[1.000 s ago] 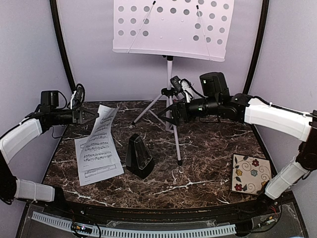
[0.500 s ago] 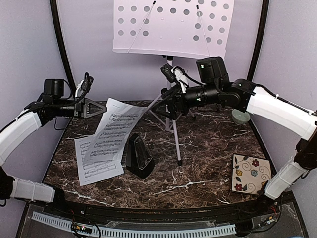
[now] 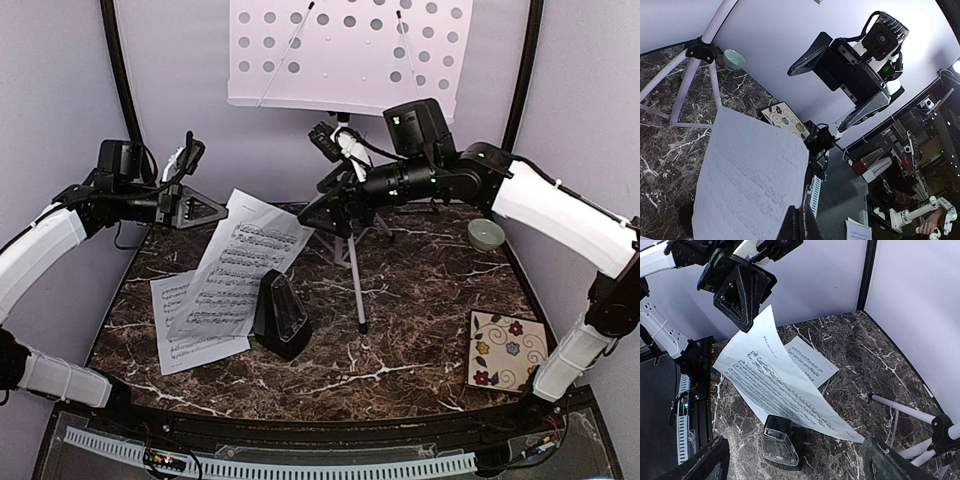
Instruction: Set up the instrument practice props
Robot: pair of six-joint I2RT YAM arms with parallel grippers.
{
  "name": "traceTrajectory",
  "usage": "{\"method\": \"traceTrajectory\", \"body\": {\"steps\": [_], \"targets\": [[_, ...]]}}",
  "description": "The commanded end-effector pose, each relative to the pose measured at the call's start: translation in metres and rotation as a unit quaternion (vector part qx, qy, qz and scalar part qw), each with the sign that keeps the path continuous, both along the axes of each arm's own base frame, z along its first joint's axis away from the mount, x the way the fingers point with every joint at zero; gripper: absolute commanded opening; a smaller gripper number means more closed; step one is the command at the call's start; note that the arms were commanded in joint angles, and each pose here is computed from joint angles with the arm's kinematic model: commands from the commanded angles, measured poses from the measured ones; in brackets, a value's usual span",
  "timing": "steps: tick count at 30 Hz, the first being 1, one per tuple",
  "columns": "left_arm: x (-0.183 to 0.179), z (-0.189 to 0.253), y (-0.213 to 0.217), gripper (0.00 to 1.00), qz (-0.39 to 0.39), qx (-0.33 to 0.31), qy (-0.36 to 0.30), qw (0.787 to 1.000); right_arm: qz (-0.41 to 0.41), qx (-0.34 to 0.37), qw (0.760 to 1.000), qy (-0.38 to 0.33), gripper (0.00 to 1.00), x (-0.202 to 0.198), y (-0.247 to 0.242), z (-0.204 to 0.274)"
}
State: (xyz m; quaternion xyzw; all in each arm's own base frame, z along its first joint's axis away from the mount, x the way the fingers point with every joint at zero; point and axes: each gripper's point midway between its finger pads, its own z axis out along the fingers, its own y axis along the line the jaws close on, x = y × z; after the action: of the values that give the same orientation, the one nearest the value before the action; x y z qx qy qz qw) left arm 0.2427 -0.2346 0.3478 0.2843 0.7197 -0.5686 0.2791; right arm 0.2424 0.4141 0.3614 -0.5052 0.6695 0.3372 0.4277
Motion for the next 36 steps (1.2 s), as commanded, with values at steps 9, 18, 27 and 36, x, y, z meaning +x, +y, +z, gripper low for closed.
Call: {"method": "traceTrajectory", "body": {"steps": [9,18,27,36], "targets": [[-0.012,0.026,-0.016,0.0,-0.038,0.004,-0.026,0.999,0.014,-0.018,1.0,-0.014,0.92,-0.005,0.021,-0.011],[-0.029,0.043,-0.023,0.0,-0.067,-0.018,-0.028,0.997,0.035,-0.046,0.992,-0.107,0.99,0.008,0.028,0.003],[-0.037,0.052,-0.027,0.0,-0.079,-0.024,-0.041,0.996,0.105,-0.038,0.987,-0.117,0.67,-0.013,0.049,0.004],[-0.042,0.055,-0.024,0.0,-0.073,-0.023,-0.055,0.996,0.109,-0.05,0.985,-0.124,0.39,-0.021,0.056,-0.003]]}}
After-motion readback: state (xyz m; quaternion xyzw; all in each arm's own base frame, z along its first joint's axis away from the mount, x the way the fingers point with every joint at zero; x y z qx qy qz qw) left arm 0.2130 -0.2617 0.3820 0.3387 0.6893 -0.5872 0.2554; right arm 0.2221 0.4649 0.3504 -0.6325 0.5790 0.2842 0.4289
